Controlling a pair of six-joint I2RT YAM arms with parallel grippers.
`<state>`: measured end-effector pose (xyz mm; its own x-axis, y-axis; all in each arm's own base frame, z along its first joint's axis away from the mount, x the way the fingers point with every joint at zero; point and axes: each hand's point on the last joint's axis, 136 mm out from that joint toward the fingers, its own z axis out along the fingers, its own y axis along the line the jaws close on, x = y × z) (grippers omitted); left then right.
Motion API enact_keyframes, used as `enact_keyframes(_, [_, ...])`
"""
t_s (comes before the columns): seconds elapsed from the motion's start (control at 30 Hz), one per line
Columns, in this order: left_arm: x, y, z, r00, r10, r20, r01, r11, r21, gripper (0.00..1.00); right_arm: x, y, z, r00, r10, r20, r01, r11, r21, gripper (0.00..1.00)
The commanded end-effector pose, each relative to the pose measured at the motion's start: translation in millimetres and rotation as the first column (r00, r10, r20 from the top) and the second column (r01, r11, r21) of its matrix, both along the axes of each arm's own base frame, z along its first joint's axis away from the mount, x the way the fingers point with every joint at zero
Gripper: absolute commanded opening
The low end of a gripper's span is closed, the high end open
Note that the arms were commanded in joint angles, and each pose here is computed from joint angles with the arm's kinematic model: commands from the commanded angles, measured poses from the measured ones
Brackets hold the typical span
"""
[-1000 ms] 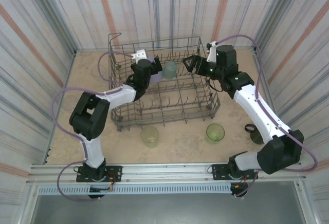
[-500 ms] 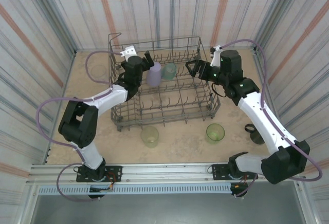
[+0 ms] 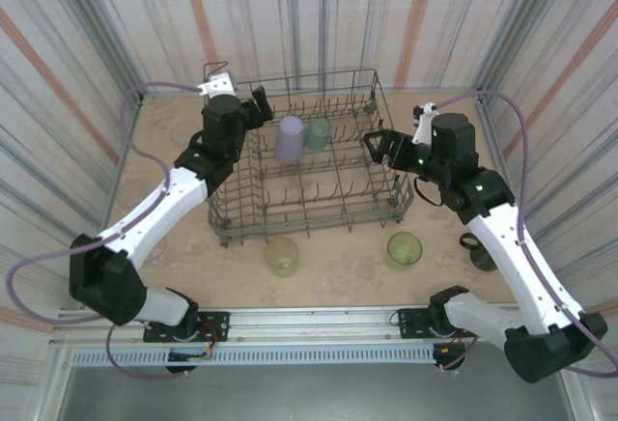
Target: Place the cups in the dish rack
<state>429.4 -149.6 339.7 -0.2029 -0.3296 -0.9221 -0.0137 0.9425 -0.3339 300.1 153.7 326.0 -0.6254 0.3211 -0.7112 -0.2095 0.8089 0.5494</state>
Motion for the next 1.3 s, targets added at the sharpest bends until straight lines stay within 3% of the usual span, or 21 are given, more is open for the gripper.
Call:
enact_keyframes(0.0, [-22.2, -4.5, -15.1, 0.99, -0.079, -0.121, 0.083, 0.996, 0.028, 0.99, -25.7, -16.7, -31.1, 0.991, -0.067, -0.118, 0.06, 0.996, -0.067, 0.99])
enact_keyframes(0.3, [-61.4, -23.9, -34.1, 0.939, -0.244, -0.244, 0.239, 0.97, -0.05, 0.99, -74.9, -33.8, -82.8, 0.954, -0.149, -0.259, 0.107, 0.98, -0.17, 0.99])
enact_keyframes(0.57, [-88.7, -22.0, -39.8, 0.911, -0.274, -0.307, 0.272, 0.961, -0.052, 0.99, -107.6, -43.3, -125.9, 0.917, -0.21, -0.339, 0.128, 0.96, -0.249, 0.99])
enact_keyframes(0.83, [-113.3, -2.7, -45.6, 0.912, -0.241, -0.332, 0.239, 0.97, -0.049, 0.99, -123.9, -14.1, -156.1, 0.912, -0.171, -0.374, 0.061, 0.956, -0.288, 1.0])
enact_keyframes(1.1, [-124.9, 3.7, -52.6, 0.904, -0.238, -0.355, 0.236, 0.97, -0.05, 0.99, -138.4, -38.9, -194.4, 0.86, -0.284, -0.424, 0.108, 0.913, -0.393, 0.91])
enact_keyframes(1.27, [-128.0, 3.9, -52.6, 0.901, -0.246, -0.357, 0.244, 0.968, -0.05, 0.99, -140.0, -38.9, -212.6, 0.851, -0.291, -0.437, 0.105, 0.91, -0.401, 0.79])
